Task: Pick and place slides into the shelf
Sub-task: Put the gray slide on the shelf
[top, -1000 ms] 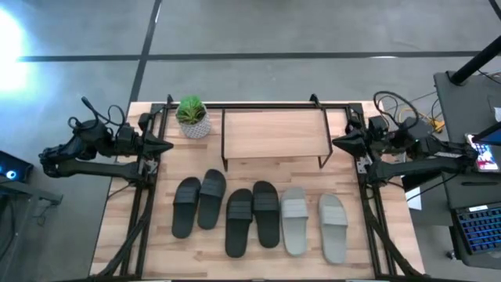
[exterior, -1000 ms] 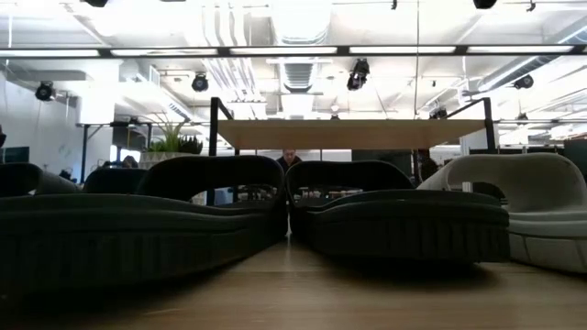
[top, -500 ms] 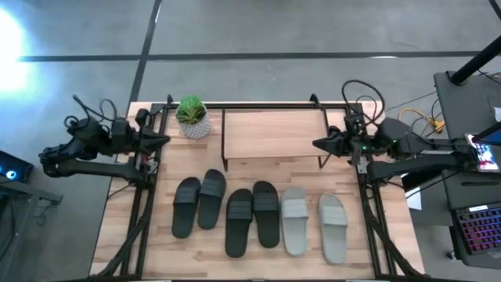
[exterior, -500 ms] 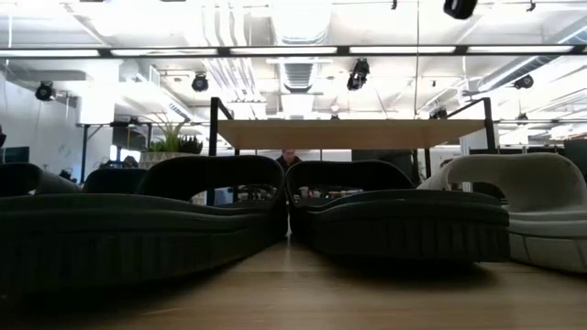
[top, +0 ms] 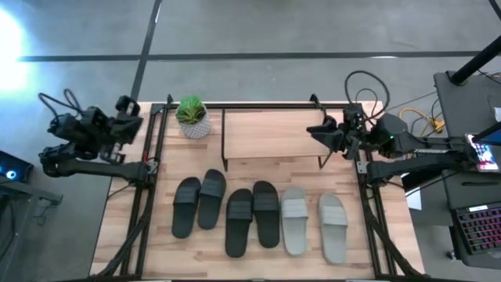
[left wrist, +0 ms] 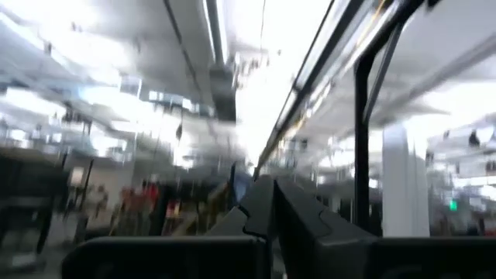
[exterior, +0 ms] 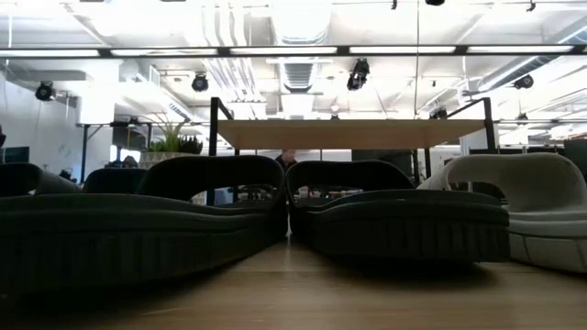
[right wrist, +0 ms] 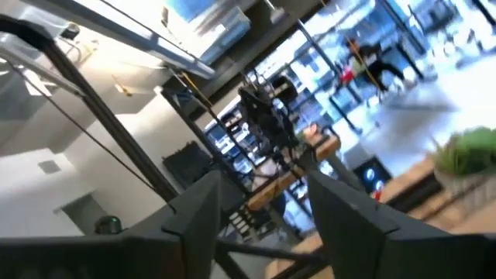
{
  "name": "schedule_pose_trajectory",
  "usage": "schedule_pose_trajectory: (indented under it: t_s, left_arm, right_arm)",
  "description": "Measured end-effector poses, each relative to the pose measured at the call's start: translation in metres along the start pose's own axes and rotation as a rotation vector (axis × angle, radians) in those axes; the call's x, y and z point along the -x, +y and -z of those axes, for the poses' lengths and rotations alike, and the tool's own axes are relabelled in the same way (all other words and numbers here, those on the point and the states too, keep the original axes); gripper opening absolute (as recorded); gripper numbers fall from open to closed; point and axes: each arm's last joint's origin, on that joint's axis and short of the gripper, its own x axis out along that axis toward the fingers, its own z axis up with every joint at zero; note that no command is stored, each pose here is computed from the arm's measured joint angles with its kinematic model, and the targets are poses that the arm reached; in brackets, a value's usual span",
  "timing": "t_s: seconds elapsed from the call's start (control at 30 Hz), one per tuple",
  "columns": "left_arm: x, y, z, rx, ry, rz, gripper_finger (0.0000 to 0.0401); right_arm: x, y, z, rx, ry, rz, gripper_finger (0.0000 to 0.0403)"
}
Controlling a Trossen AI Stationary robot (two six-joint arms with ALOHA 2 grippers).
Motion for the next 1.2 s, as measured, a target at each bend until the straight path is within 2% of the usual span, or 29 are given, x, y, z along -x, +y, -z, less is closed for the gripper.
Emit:
schedule_pose_trajectory:
  t_s: [0.07, 0.2, 0.33, 0.37, 0.47, 0.53, 0.7, 0.77, 0.87, 0.97, 1.2]
  left_arm:
    - [0.000, -0.001, -0.006, 0.003, -0.063, 0.008, 0.0000]
    - [0.000, -0.001, -0.007, -0.015, -0.068, 0.005, 0.0000]
    - [-0.004, 0.001, -0.004, -0.191, -0.055, -0.049, 0.0000]
    - [-0.006, 0.001, -0.002, -0.198, -0.050, -0.050, 0.0000]
    - [-0.014, 0.002, 0.006, -0.119, -0.011, -0.052, 0.0000]
    - [-0.019, 0.003, 0.012, -0.133, 0.047, -0.092, 0.0000]
    - [-0.026, 0.007, 0.026, -0.195, 0.297, -0.195, 0.0000]
    - [-0.028, 0.009, 0.030, -0.216, 0.373, -0.255, 0.0000]
    - [-0.030, 0.010, 0.033, -0.227, 0.427, -0.273, 0.0000]
    - [-0.030, 0.010, 0.033, -0.229, 0.422, -0.280, 0.0000]
    - [-0.028, 0.010, 0.031, -0.232, 0.419, -0.298, 0.0000]
  right_arm:
    - [0.001, 0.002, -0.005, 0.025, -0.020, -0.002, 0.0199]
    - [-0.003, 0.003, -0.011, 0.027, -0.035, 0.007, 0.0205]
    - [-0.012, 0.006, -0.018, 0.054, -0.048, 0.010, 0.0205]
    - [-0.014, 0.007, -0.021, 0.067, -0.056, 0.012, 0.0205]
    - [-0.024, 0.010, -0.027, 0.104, -0.048, 0.061, 0.0203]
    - [-0.029, 0.012, -0.031, 0.135, 0.039, 0.171, 0.0202]
    - [-0.034, 0.012, -0.034, 0.257, 0.336, 0.579, 0.0201]
    - [-0.037, 0.014, -0.034, 0.292, 0.427, 0.676, 0.0201]
    - [-0.042, 0.018, -0.033, 0.314, 0.557, 0.752, 0.0201]
    - [-0.046, 0.021, -0.029, 0.344, 0.672, 0.818, 0.0201]
    - [-0.050, 0.040, -0.010, 0.424, 0.842, 0.912, 0.0201]
